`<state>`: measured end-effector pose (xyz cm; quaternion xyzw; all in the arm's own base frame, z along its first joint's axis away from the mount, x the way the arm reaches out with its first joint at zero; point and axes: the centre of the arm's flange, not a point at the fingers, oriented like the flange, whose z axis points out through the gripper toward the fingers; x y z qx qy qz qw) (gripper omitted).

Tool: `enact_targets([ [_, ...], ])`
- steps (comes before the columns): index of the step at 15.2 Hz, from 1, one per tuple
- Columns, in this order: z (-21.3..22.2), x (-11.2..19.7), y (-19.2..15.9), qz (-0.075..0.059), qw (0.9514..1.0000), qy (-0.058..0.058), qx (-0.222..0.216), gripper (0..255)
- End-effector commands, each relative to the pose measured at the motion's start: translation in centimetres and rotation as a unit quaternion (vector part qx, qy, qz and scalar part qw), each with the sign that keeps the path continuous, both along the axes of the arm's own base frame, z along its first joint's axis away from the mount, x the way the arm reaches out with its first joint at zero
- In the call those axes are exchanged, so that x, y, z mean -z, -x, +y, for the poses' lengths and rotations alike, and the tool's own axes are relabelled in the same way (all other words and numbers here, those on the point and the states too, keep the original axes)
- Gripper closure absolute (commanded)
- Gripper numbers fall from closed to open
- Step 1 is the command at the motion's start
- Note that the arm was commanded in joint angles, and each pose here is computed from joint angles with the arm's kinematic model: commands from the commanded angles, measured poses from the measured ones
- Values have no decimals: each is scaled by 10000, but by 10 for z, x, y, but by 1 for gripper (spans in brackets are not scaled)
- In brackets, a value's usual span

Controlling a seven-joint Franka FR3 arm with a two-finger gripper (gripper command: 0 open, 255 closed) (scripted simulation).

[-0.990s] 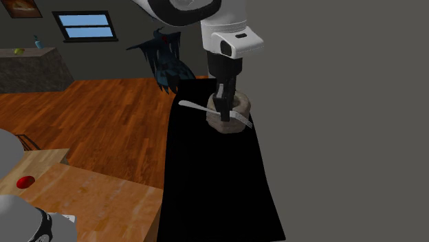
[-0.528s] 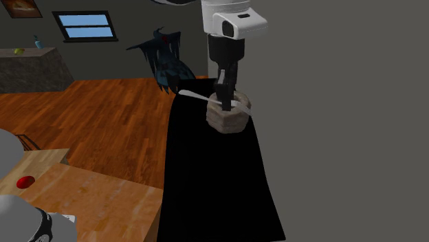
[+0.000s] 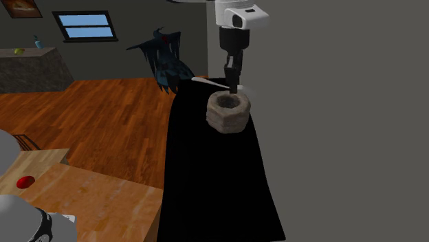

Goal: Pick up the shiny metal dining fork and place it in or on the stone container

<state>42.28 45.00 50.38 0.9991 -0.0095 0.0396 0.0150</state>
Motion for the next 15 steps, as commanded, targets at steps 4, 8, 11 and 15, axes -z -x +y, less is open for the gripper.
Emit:
enact_targets([
  [4,68,2,0,-6,10000,2,18,255],
  [8,83,18,0,-6,10000,2,18,255],
  [11,83,34,0,-6,10000,2,18,255],
  [15,83,55,0,-6,10000,2,18,255],
])
